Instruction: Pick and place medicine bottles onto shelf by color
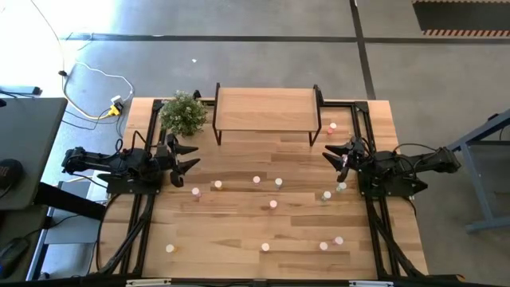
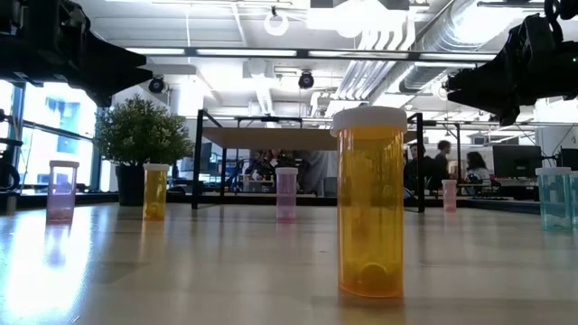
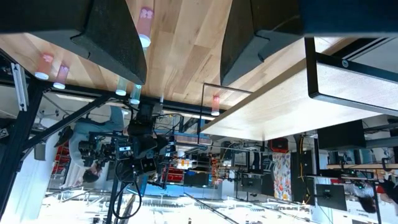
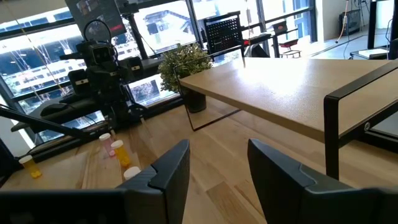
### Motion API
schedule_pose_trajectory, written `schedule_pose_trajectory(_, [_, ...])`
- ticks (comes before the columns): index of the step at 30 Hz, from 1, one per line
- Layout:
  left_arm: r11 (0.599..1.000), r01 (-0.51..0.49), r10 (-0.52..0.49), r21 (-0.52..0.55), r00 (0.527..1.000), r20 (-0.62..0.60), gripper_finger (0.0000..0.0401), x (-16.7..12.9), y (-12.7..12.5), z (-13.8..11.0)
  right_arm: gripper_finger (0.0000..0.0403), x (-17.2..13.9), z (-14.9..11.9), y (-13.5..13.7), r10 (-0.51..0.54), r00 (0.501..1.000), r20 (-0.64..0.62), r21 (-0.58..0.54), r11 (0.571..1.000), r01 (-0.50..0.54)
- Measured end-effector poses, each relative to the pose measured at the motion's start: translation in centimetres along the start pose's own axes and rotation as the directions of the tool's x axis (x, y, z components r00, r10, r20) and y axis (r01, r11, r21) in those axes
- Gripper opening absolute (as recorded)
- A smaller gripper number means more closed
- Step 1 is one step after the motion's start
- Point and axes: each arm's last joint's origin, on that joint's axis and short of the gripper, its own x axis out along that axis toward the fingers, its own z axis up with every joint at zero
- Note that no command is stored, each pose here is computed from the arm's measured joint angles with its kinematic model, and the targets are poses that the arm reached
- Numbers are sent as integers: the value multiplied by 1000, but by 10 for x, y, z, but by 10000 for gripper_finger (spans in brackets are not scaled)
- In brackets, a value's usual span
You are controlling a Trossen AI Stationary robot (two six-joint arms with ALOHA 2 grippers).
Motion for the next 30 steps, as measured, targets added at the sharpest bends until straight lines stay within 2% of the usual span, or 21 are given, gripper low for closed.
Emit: schedule_pose_trajectory(30, [1000, -14, 14, -6, 1000, 15, 196, 0, 0, 2, 154, 0, 0, 0, 0, 1000, 0, 0, 1000, 0])
